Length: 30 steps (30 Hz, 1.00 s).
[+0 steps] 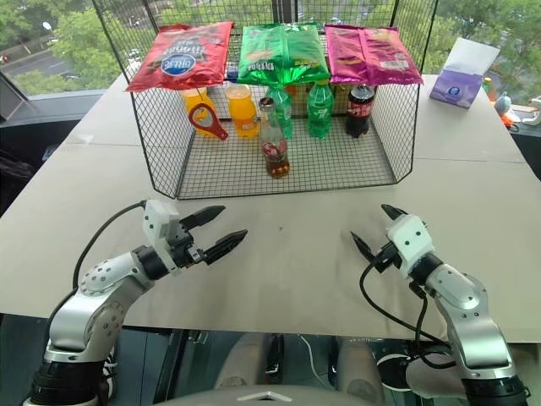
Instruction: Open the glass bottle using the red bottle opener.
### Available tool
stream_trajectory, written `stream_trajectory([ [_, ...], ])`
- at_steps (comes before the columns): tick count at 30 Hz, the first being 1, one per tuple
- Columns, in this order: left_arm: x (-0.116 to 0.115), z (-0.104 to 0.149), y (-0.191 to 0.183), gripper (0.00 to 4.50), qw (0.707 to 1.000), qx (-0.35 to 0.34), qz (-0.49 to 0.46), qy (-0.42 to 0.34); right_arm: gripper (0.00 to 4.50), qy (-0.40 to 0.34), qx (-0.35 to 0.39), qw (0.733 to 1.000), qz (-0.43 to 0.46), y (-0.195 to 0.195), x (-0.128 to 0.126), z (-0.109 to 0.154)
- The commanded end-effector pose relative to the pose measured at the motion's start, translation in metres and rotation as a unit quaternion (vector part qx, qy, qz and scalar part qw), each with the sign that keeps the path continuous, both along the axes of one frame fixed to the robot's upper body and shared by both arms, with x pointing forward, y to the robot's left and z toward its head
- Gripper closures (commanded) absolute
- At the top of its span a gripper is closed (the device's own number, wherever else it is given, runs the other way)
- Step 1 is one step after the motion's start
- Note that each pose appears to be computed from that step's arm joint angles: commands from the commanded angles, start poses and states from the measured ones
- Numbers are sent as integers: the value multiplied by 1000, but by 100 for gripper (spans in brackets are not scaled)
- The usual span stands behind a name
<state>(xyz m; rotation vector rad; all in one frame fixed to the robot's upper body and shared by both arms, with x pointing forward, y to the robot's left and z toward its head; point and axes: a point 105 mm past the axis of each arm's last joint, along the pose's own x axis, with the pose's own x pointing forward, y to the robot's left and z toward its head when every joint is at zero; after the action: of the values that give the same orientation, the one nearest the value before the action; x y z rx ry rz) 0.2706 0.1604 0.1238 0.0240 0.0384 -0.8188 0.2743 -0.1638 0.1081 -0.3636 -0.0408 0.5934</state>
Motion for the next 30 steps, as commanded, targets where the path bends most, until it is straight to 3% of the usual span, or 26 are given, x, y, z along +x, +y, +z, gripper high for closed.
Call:
stream_trajectory([
  [1,6,17,7,5,999,-21,25,-33,0,-43,23,999,10,3,-1,24],
  [7,40,41,38,5,981,-86,160,-67,0,-167,112,973,112,41,-24,93],
  [11,54,55,51,5,976,-94,185,-72,0,-185,156,953,180,62,-44,122],
  [18,77,69,47,5,973,-79,203,-70,0,-187,140,950,208,72,-53,131],
  [30,109,88,42,5,963,-45,252,-82,0,-171,114,960,191,74,-56,120],
])
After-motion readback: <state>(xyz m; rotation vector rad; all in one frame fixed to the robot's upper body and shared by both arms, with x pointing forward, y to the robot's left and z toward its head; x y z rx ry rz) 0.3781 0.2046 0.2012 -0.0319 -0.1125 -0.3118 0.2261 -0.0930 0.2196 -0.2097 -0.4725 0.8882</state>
